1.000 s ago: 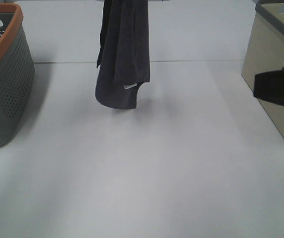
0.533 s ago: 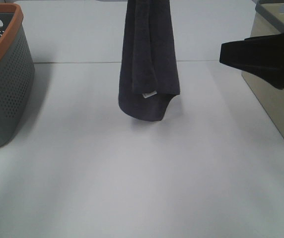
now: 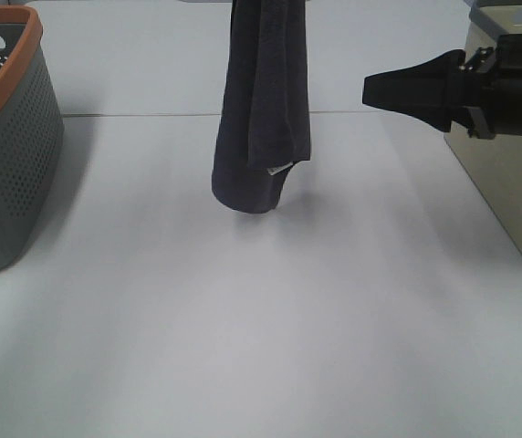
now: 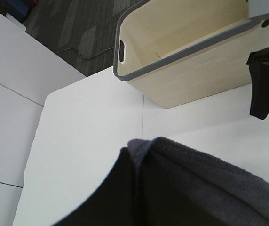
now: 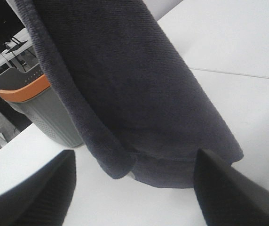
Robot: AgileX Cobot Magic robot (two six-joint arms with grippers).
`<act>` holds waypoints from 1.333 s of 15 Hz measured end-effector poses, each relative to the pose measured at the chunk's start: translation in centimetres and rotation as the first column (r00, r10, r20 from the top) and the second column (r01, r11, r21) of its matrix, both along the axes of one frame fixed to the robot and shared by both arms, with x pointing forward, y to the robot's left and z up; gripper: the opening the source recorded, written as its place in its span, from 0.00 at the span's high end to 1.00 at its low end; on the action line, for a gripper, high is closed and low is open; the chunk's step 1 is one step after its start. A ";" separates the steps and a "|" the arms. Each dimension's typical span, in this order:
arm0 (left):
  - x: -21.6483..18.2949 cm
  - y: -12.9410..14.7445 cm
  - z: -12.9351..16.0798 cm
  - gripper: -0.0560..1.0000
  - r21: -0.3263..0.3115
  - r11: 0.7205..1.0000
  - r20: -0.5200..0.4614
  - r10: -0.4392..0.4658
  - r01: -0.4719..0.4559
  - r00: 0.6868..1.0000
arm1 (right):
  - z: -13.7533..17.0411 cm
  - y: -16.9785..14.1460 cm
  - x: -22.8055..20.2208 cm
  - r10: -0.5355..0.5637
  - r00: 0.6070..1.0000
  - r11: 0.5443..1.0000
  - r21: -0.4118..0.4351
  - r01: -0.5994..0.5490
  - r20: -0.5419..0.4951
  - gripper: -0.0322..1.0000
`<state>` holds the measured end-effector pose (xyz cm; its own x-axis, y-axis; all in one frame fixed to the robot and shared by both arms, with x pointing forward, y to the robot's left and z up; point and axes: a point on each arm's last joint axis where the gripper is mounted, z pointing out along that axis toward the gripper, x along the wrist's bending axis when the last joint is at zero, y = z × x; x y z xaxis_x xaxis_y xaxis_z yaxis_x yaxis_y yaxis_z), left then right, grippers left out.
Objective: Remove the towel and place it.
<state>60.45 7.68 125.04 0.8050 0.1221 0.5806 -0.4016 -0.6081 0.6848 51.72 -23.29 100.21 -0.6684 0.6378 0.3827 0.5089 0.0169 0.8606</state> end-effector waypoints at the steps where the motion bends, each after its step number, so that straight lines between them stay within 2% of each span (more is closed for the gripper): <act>1: 0.0 0.0 0.0 0.95 0.000 1.000 0.000 0.000 0.000 1.000 | -0.6 0.4 0.6 0.030 0.999 1.000 0.006 -0.030 -0.017 0.29; 3: 0.0 0.0 0.0 0.95 -0.001 1.000 0.000 -0.001 0.001 1.000 | -2.0 2.6 1.0 0.107 0.994 0.994 -0.027 -0.108 -0.039 0.29; 5: 0.0 0.0 0.0 0.95 -0.001 1.000 0.000 -0.001 0.001 1.000 | -3.9 5.4 0.7 0.162 0.986 0.973 -0.158 -0.167 -0.045 0.29; 7: 0.0 0.0 0.0 0.95 -0.001 1.000 0.000 -0.001 0.001 1.000 | -4.8 6.3 0.7 0.145 0.989 0.956 -0.254 -0.148 -0.032 0.29; 9: 0.0 0.0 0.0 0.95 -0.001 1.000 0.000 -0.001 0.001 1.000 | -4.7 6.7 1.0 0.170 0.985 0.936 -0.318 -0.152 0.029 0.29; 10: 0.0 0.0 0.0 0.95 -0.001 1.000 0.000 -0.001 0.001 1.000 | -4.3 6.9 1.5 0.182 0.982 0.934 -0.323 -0.154 0.057 0.29; 13: 0.0 0.0 0.0 0.95 0.000 1.000 -0.001 -0.001 0.001 1.000 | -3.2 8.0 3.0 0.224 0.969 0.948 -0.253 -0.192 0.107 0.29; 16: 0.0 0.0 0.0 0.95 0.000 1.000 -0.001 -0.001 0.001 1.000 | -2.9 9.5 2.7 0.260 0.962 0.952 -0.190 -0.241 0.081 0.34; 18: 0.0 0.0 0.0 0.95 0.000 1.000 -0.001 -0.001 0.001 1.000 | -2.8 11.6 1.2 0.325 0.945 0.934 -0.164 -0.317 0.028 0.37; 20: 0.0 0.0 0.0 0.95 0.003 1.000 0.000 0.001 -0.001 1.000 | -2.0 12.7 0.1 0.372 0.928 0.920 -0.149 -0.363 0.032 0.38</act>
